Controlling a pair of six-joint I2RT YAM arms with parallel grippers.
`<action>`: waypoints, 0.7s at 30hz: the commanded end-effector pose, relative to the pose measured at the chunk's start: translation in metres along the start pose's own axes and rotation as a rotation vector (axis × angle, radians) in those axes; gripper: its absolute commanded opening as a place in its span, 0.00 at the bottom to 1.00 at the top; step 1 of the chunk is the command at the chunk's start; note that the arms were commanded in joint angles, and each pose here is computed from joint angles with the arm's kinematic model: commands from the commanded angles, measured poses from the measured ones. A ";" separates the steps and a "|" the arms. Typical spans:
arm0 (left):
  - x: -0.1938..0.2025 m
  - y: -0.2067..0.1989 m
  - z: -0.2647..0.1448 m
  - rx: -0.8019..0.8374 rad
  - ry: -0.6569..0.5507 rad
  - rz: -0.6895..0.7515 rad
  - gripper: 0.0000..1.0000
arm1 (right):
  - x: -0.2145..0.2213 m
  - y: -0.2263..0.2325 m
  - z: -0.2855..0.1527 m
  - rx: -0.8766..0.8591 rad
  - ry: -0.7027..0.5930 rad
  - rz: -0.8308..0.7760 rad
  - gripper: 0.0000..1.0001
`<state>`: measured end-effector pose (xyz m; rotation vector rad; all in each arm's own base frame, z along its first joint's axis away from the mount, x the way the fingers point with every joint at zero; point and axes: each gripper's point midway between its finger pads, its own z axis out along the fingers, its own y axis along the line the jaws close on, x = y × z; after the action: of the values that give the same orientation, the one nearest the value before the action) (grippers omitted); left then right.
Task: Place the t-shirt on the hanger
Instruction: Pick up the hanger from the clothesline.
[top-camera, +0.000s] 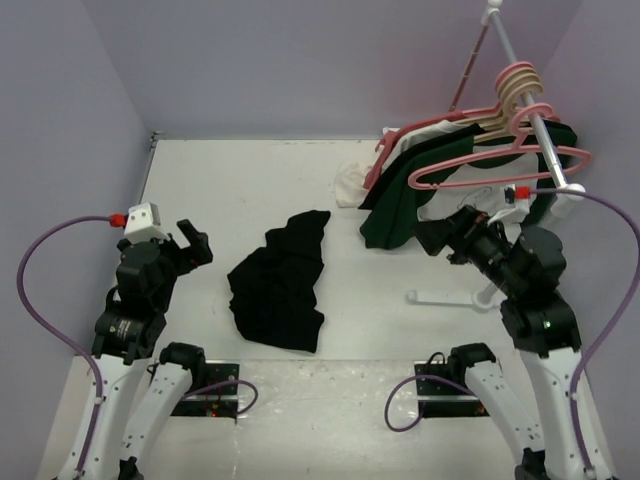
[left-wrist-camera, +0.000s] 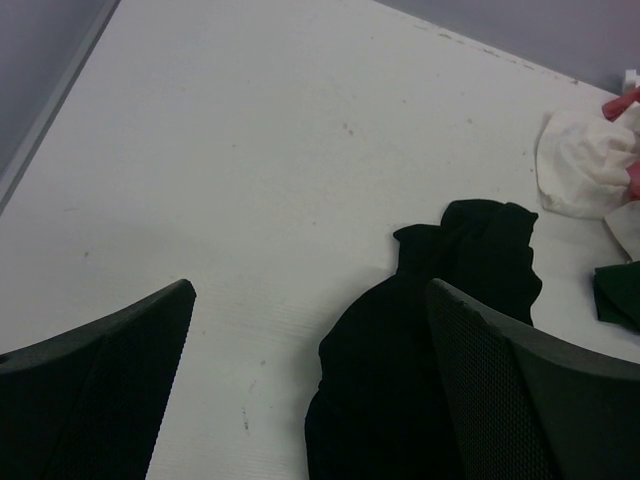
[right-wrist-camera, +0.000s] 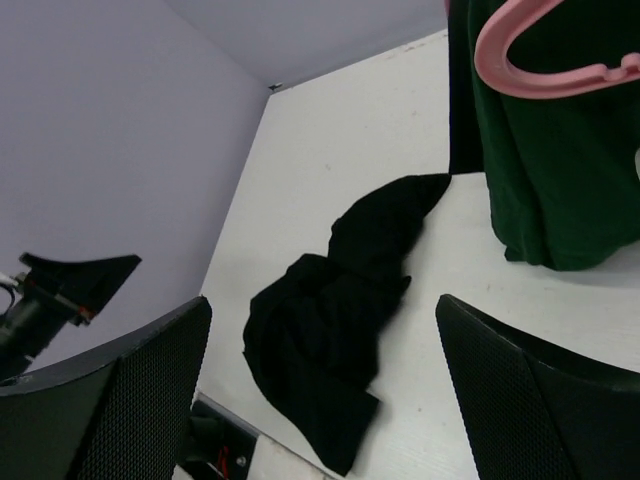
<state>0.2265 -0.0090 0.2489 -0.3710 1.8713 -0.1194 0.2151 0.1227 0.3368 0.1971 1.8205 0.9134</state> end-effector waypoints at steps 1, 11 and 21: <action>-0.016 -0.006 -0.003 0.031 -0.079 -0.035 1.00 | -0.047 0.013 0.036 -0.009 -0.129 0.070 0.90; -0.015 -0.009 -0.002 0.050 -0.078 -0.030 1.00 | -0.100 -0.036 0.068 0.492 -0.405 0.195 0.83; -0.015 -0.012 -0.004 0.075 -0.081 -0.025 1.00 | -0.105 -0.065 0.087 0.825 -0.488 0.156 0.77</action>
<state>0.2259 -0.0127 0.2591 -0.3568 1.8171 -0.1590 0.3572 0.1008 0.3573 0.8498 1.7172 0.3357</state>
